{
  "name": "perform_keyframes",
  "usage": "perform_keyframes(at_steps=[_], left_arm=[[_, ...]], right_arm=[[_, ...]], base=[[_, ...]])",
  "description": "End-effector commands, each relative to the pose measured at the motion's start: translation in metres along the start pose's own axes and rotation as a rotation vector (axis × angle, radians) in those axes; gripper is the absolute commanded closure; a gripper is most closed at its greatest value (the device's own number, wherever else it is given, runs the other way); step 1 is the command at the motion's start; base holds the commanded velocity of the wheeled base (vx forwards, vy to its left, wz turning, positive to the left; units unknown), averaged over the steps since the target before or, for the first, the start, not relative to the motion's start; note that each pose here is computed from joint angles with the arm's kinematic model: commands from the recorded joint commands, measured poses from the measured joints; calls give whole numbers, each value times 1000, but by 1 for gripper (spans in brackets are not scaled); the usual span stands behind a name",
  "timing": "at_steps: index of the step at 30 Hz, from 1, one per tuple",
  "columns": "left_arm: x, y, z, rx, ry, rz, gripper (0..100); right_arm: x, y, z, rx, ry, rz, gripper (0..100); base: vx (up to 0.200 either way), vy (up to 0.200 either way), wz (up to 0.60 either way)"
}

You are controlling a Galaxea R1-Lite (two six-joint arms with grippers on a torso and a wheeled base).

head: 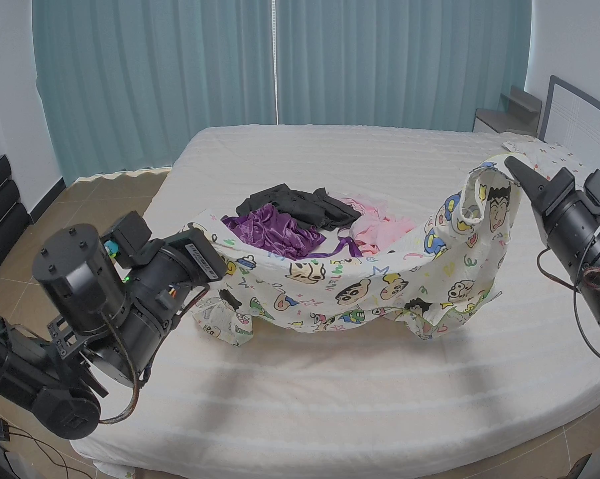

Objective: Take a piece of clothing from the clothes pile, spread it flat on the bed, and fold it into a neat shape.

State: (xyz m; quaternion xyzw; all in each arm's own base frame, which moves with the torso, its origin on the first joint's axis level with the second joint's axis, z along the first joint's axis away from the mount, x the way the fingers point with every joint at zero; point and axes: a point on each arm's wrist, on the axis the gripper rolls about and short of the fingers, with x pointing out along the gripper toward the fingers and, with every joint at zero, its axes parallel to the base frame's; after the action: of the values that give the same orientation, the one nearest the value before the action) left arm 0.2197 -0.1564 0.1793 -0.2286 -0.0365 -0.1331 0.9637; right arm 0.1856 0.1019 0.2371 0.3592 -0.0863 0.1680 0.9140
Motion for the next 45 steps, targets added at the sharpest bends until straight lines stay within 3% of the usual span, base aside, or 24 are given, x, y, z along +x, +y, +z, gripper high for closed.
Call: perform_keyframes(at_steps=[1,9,45], left_arm=[[-8,-3,16,-24,-44,-17,100],[-8,-5,12,-50,-27,-35,100],[-6,-22,11,-62,-32,-88,100]], right_arm=[[-18,10,11,20,-18,58,100],[-22,12,14,25,-26,71,100],[-17,9,22,6,-59,47,100]], base=[[0,0,0],[0,0,0],[0,-200,0]])
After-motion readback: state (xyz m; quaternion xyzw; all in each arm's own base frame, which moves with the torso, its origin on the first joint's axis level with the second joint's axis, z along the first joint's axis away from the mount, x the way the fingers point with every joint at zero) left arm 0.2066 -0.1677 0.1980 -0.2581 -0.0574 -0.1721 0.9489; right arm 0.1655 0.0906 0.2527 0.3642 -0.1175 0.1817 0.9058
